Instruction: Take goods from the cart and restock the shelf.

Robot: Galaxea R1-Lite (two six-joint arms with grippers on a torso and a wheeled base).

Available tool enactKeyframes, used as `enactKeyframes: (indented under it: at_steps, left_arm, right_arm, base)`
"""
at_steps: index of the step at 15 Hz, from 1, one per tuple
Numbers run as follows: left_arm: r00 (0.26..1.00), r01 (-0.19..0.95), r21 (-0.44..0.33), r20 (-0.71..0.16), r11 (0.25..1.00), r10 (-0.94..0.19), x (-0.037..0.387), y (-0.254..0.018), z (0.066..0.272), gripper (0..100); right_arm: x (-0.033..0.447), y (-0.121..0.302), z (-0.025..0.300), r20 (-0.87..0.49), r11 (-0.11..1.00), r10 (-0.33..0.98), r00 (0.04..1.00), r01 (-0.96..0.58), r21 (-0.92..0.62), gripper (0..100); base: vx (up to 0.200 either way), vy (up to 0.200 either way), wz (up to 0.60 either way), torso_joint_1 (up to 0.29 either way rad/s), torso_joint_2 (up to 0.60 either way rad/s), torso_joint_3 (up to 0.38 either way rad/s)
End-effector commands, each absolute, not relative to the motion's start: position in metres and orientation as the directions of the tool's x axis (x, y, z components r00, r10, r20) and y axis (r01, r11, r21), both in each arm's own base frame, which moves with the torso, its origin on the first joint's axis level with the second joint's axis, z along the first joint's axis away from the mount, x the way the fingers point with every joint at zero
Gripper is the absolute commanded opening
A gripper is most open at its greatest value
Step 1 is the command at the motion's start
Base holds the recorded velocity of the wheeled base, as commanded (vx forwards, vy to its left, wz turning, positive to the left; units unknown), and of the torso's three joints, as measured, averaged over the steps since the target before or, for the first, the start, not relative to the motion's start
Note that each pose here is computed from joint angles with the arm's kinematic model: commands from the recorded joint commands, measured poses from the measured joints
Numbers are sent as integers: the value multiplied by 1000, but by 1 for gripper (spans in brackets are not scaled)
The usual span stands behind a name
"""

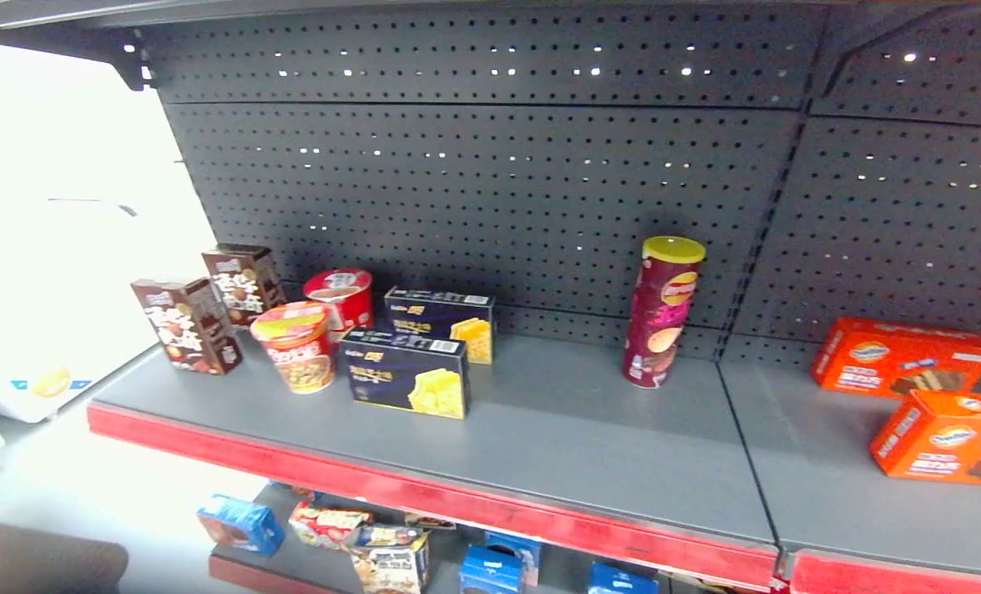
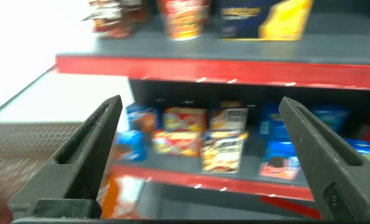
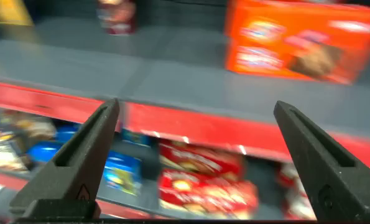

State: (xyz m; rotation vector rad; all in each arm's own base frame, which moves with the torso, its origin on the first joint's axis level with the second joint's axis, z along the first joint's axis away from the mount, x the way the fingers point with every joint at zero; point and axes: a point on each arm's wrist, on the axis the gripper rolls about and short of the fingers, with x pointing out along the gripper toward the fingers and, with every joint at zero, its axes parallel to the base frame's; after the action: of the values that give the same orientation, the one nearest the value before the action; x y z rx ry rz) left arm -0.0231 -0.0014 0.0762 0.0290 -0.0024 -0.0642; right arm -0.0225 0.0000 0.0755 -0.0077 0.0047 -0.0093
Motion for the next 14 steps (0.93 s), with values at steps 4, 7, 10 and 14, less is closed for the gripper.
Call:
enactKeyframes:
  at_steps: [4, 7, 10, 14]
  left_arm:
    - [998, 66, 29, 2, 997, -66, -23, -1, 76, 100]
    - [998, 66, 29, 2, 997, -66, -23, -1, 76, 100]
    - [998, 66, 31, 2, 997, -66, -23, -1, 76, 100]
    - [998, 66, 31, 2, 997, -66, -23, -1, 76, 100]
  right_arm:
    - [-22, 0, 76, -6, 1000, -8, 1000, 8, -8, 100]
    - [-22, 0, 76, -6, 1000, -9, 1000, 9, -8, 100]
    - [-22, 0, 75, -8, 1000, -9, 1000, 9, -8, 100]
    - [-22, 0, 75, -8, 1000, -9, 1000, 9, -6, 100]
  base:
    - [0, 0, 600, 5, 2, 0]
    - [0, 0, 600, 2, 2, 1]
    - [0, 0, 600, -1, -1, 2]
    - [0, 0, 600, 2, 2, -1]
